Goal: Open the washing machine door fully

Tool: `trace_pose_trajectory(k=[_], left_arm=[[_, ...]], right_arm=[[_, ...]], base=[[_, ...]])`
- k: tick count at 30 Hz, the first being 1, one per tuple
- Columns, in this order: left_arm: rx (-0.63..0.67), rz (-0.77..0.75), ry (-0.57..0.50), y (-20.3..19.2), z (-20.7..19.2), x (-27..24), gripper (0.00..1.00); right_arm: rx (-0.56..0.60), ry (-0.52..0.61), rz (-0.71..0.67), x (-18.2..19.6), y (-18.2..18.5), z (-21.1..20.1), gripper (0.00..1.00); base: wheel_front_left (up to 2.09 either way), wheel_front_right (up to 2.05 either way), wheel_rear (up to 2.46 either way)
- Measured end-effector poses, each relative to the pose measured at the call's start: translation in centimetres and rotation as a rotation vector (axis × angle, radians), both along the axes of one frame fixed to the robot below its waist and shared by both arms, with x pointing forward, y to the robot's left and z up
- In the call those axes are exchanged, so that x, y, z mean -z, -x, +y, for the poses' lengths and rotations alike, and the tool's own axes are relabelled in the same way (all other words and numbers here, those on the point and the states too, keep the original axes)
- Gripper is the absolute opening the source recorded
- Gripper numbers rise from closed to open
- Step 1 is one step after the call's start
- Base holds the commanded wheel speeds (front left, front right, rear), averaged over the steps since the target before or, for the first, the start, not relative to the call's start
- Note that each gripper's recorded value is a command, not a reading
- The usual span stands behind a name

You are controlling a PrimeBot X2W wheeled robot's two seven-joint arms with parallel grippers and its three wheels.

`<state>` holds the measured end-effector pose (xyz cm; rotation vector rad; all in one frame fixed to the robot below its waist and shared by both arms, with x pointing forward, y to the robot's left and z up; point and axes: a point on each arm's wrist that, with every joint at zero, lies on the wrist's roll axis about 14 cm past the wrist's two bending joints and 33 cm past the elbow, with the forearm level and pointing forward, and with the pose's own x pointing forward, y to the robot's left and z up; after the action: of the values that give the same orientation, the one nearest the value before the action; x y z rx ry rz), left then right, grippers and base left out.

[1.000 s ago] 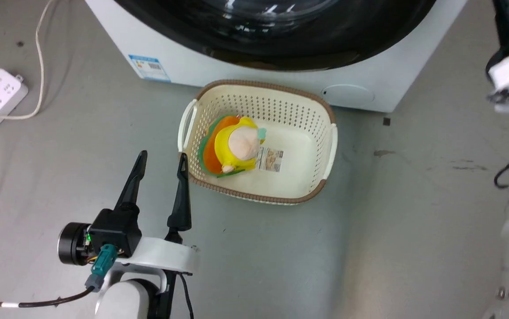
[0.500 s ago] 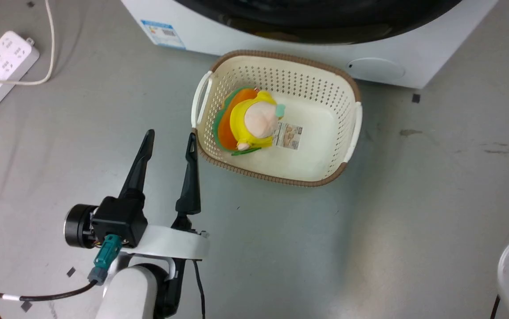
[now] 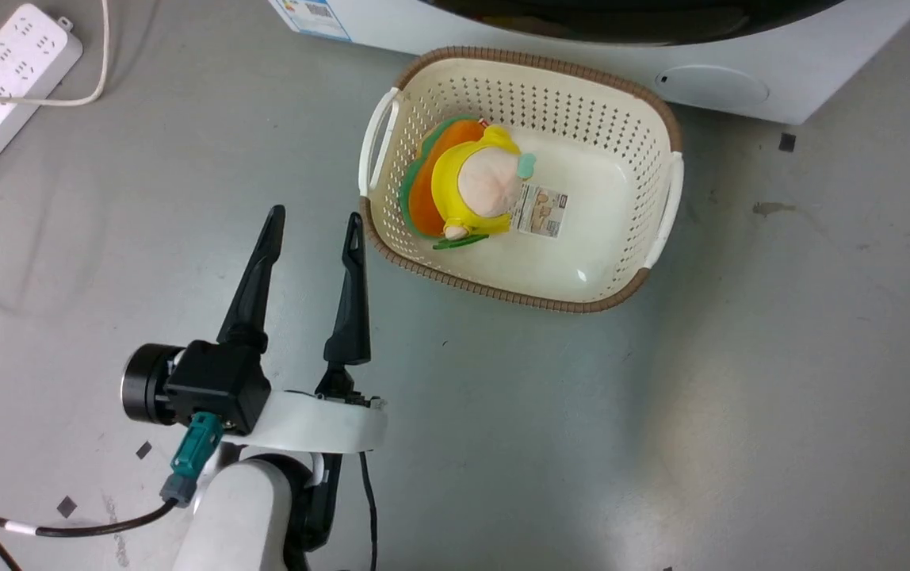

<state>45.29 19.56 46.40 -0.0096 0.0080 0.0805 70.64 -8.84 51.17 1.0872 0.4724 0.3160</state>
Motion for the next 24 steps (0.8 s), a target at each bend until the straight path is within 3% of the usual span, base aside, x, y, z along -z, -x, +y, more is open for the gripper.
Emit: trace_pose_trajectory(k=[13, 24], left_arm=[[0.007, -0.069, -0.011, 0.2, -0.4, -2.2, 1.0], [0.062, -0.063, 0.02, 3.8, -2.4, -3.0, 1.0]], right_arm=[[-0.126, -0.095, 0.077, -1.0, 2.2, 1.0, 0.0], [-0.27, -0.145, 0.151, -1.2, 10.5, 2.4, 0.0]], base=[[0.0, 0.0, 0.0], [0.0, 0.0, 0.0]])
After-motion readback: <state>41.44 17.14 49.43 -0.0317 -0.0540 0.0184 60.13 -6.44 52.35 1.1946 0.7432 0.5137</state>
